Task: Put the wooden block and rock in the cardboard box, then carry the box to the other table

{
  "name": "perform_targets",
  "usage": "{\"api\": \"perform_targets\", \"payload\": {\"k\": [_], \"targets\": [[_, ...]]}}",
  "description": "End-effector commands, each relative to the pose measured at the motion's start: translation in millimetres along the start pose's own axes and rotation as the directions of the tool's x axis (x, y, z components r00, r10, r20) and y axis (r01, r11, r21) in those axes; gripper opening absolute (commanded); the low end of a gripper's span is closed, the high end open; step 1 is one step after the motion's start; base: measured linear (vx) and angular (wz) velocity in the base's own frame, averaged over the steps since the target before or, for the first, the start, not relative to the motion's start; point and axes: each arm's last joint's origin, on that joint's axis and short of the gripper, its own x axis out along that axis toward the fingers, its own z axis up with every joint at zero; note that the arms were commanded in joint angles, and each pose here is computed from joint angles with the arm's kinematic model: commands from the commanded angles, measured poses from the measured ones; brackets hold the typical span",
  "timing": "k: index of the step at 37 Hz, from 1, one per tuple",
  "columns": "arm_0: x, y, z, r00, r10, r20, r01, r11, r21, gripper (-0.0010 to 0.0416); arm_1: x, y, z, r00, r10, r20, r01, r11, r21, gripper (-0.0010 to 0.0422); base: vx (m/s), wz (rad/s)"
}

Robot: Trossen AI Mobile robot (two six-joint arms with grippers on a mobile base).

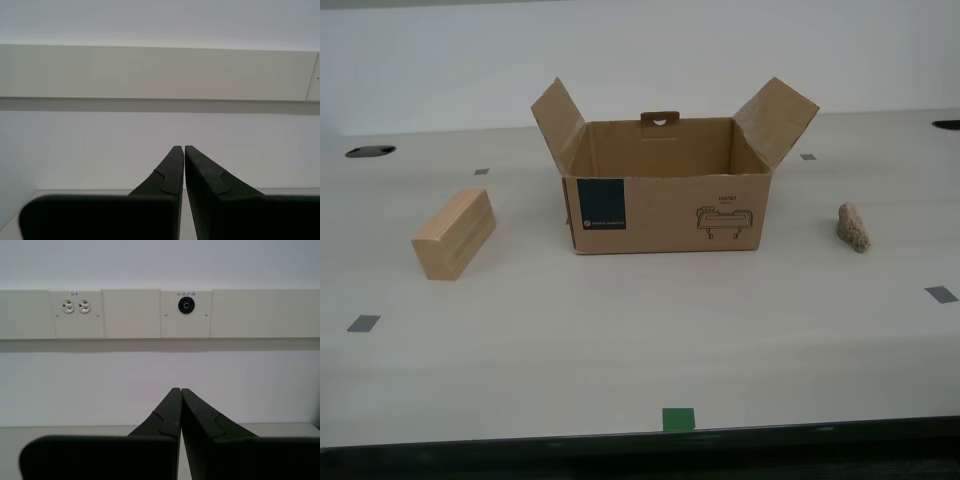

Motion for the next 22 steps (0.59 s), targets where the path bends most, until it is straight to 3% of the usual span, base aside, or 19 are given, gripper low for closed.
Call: {"api": "perform_targets", "payload": {"k": [1, 22], "targets": [[0.1, 0.0, 0.7, 1.000, 0.000, 0.005, 0.000, 1.000, 0.001, 0.0000, 0.0, -0.1, 1.0, 1.000, -0.002, 0.007, 0.002, 1.000, 0.002, 0.0000, 0.000, 0.000], [0.1, 0.0, 0.7, 1.000, 0.000, 0.005, 0.000, 1.000, 0.000, 0.0000, 0.0, -0.1, 1.1, 1.000, -0.002, 0.008, 0.002, 1.000, 0.001, 0.0000, 0.000, 0.000]]}}
